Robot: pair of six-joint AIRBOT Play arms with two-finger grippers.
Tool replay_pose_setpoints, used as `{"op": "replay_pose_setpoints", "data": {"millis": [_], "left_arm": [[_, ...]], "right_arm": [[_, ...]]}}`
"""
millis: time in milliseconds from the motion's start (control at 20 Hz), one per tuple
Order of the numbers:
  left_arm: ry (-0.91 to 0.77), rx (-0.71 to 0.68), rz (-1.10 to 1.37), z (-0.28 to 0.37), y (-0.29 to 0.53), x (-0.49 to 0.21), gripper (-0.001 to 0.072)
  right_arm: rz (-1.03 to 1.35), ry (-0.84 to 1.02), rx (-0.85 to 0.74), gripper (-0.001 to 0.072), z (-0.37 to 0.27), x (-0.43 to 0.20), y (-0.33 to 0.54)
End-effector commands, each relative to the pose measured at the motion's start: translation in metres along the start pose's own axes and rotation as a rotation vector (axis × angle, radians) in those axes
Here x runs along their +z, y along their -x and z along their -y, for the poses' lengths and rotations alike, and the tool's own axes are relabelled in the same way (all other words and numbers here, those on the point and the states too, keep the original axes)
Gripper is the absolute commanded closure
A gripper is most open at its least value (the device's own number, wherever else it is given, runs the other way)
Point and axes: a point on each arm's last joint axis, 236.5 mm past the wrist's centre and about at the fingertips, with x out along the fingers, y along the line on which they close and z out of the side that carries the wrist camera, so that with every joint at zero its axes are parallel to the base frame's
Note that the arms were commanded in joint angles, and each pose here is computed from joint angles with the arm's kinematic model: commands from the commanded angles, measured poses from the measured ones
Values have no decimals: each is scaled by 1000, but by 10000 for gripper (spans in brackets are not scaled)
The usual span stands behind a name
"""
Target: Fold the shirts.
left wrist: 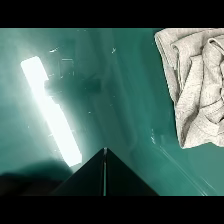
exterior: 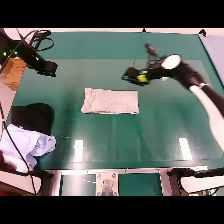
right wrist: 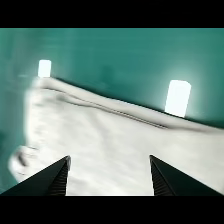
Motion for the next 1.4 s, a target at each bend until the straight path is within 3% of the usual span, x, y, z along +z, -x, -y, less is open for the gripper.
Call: {"op": "replay_pose_setpoints", "data": {"millis": [0,150,500,600,800,1000,1150,1350], "left_arm": [[-1,4,7,-1,0,1,687],[-1,4,9,-2,0,2,687],[0,5,10,-2,0,2,687],[3,5,10,-2,0,2,687],[3,4,4,-1,0,1,687],[2,2,-4,-1,0,-1,687],[3,1,-5,-1,0,-1,687],[3,1,-4,-1,0,-1,686]], "right_arm": [[-113,-155,-126,152,96,-36,31],[-166,-278,-105,152,126,-82,-5],[-212,-305,170,179,54,-89,-86],[-178,-250,193,687,40,-70,-84],[-23,-242,208,700,51,-9,-36],[148,-343,124,700,134,30,67],[300,-490,-12,700,222,18,161],[531,-751,-217,700,333,-54,275]]}}
